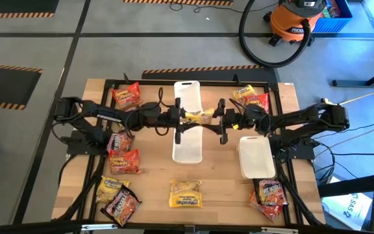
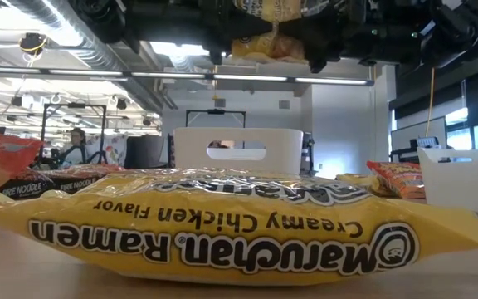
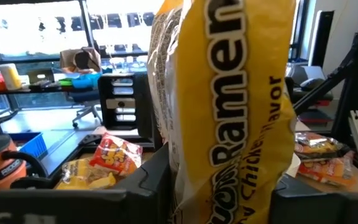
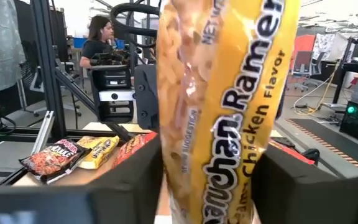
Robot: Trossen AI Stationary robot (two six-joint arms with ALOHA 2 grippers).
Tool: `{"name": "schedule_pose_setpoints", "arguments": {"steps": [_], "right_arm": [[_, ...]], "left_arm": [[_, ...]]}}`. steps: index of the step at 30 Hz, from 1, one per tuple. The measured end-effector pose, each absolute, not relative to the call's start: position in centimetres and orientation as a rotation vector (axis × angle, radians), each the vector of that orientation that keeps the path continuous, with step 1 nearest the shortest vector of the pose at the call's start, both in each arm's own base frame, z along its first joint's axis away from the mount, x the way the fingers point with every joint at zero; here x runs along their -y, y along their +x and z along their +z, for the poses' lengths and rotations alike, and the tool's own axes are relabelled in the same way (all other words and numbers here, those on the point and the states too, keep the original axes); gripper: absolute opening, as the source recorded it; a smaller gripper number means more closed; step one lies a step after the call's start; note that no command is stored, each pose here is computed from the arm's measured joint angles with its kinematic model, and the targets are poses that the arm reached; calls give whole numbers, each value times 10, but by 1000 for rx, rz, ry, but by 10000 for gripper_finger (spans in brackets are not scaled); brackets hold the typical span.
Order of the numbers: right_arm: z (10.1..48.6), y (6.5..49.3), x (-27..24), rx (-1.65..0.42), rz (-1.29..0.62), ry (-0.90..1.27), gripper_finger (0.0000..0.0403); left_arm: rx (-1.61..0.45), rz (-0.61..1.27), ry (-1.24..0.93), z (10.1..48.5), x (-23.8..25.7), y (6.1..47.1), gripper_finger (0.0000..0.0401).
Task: Sort Maruchan noodles
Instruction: Put the yellow noodle pack into the top white bin
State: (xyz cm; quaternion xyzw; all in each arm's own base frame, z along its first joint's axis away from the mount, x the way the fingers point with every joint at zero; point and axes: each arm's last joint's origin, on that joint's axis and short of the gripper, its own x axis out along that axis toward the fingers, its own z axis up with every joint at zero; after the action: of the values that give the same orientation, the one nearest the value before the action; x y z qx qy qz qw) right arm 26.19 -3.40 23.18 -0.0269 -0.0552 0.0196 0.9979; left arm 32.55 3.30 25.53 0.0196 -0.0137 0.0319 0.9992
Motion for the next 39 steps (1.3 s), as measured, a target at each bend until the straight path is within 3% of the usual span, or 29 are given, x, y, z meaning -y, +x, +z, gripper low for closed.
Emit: {"name": "schedule_pose_setpoints", "arguments": {"steps": [5,10,17,24,33,39], "right_arm": [[236,253,35,32,-41,-86,259],[240,236,36,-83,-150,-80,288],[231,228,38,-236,-247,-80,293],[228,228,38,-259,-264,-83,293],[223,231,38,-292,-242,-132,293],[216,234,38,-319,-218,-116,293]], "left_arm": [[-38,93,42,264,-40,313,118],[-144,188,76,273,-52,295,117],[-404,291,115,292,-86,292,117],[-629,382,117,310,-142,300,117],[-928,367,186,316,-207,327,117],[-1131,303,121,312,-234,344,117]]}}
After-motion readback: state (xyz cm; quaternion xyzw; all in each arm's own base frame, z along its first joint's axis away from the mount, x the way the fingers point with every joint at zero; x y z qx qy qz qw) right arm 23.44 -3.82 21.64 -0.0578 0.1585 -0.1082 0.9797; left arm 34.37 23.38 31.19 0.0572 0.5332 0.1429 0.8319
